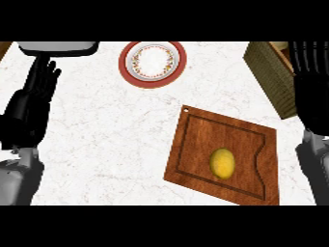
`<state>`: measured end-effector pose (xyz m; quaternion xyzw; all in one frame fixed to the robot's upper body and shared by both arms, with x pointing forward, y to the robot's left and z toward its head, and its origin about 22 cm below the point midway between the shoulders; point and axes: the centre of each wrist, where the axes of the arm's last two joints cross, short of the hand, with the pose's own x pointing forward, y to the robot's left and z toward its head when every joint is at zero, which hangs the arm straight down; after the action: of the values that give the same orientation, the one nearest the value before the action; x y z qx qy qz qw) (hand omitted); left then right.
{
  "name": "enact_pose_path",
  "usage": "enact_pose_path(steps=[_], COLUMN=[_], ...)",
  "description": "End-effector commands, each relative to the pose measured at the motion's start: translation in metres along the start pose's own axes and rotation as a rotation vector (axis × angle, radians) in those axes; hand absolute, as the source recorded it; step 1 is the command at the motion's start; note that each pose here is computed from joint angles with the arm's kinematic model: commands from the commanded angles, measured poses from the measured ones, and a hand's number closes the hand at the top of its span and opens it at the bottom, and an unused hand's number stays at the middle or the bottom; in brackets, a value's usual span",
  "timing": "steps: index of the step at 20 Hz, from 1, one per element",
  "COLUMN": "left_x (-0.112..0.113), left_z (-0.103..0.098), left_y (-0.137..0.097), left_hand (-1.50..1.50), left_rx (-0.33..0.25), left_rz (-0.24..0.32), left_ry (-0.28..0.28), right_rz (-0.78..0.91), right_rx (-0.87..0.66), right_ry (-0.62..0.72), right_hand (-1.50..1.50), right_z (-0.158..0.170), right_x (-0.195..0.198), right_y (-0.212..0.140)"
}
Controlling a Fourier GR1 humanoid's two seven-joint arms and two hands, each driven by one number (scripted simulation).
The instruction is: Pick the lemon from the cutting board and place it in the basket
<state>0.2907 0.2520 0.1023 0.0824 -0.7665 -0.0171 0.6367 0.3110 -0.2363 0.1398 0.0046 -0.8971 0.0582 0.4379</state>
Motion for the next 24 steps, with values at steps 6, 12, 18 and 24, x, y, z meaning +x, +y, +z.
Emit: enact_pose_path(steps=[6,12,18,24], left_x=[-0.057,-0.074,-0.073,-0.07], left_z=[0.02,0.024,0.022,0.015], left_y=[0.036,0.022,0.031,0.028], left_hand=[0.0,0.0,0.0,0.0], left_rx=[-0.008,-0.069,-0.049,-0.04], left_rz=[-0.202,-0.185,-0.199,-0.196], left_ry=[0.298,0.374,0.367,0.378], right_rz=[-0.265,0.016,0.469,0.753], right_rx=[-0.364,-0.319,-0.403,-0.104], right_ry=[0.158,-0.229,0.116,0.404], right_hand=[1.5,-1.5,-1.5,-1.5], right_z=[0.132,0.144,0.195,0.244], right_x=[-0.061,-0.04,-0.038,0.002], right_y=[-0.033,0.072,0.03,-0.025])
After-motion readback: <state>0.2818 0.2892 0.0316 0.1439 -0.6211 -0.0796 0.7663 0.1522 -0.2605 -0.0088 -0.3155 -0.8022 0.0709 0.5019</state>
